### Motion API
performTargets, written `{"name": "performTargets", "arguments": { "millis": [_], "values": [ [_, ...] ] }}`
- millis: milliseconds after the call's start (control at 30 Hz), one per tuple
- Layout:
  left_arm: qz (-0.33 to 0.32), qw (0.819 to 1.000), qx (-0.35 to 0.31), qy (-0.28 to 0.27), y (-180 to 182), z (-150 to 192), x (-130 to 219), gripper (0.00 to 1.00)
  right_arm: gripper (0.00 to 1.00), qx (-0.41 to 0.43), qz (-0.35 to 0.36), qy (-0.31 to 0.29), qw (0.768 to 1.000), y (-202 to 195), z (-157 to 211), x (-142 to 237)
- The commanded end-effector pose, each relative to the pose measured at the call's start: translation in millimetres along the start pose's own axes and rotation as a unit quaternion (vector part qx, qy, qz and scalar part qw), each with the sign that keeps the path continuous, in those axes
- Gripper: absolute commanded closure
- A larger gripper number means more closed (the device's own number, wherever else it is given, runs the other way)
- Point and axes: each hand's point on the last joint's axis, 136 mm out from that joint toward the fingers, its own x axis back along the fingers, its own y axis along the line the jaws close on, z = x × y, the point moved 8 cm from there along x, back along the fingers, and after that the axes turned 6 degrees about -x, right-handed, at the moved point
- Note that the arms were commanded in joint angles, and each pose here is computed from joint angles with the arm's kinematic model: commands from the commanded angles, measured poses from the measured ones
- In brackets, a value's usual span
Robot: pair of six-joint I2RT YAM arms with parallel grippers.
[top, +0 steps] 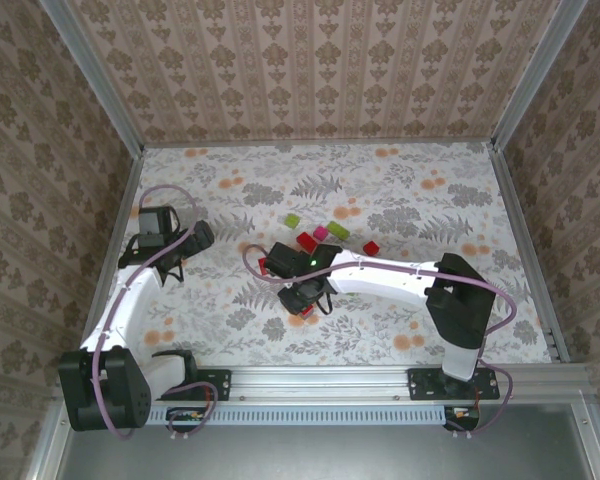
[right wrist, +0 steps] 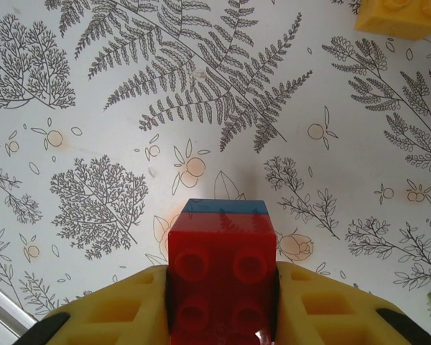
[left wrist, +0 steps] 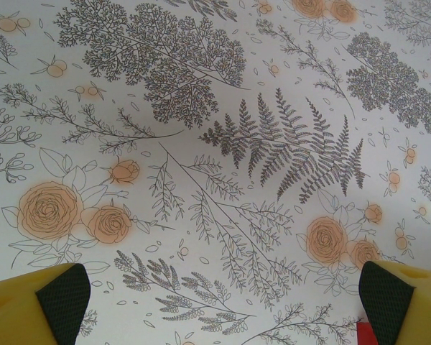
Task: Assemble a carrot with lego
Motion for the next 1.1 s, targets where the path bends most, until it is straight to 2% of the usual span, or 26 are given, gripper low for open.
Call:
{"name": "performTargets", "arguments": {
  "millis": [0, 167, 567, 1067],
  "values": [
    [0.005, 1.000, -0.008, -0.006, -0.9, -5.0, 0.3, 0.00, 0.67, -0.001, 0.066, 0.147, 0.987, -19.3, 58.3, -54.9],
    [0.004, 1.000, -0.008, -0.005, -0.6, -5.1, 0.1, 0.00, 0.67, -0.003, 0.057, 0.118, 0.991, -15.3, 45.5, -45.1],
    [0.006, 1.000, -0.008, -0.005, -1.2, -5.0, 0.3, 0.00, 0.67, 0.040, 0.031, 0.015, 0.999, -8.9, 13.7, 12.4],
    [0.006, 1.000, -0.008, -0.005, -1.2, -4.3, 0.3, 0.00, 0.63, 0.096, -0.007, 0.013, 0.995, -5.0, 15.7, 11.9]
  ]
}}
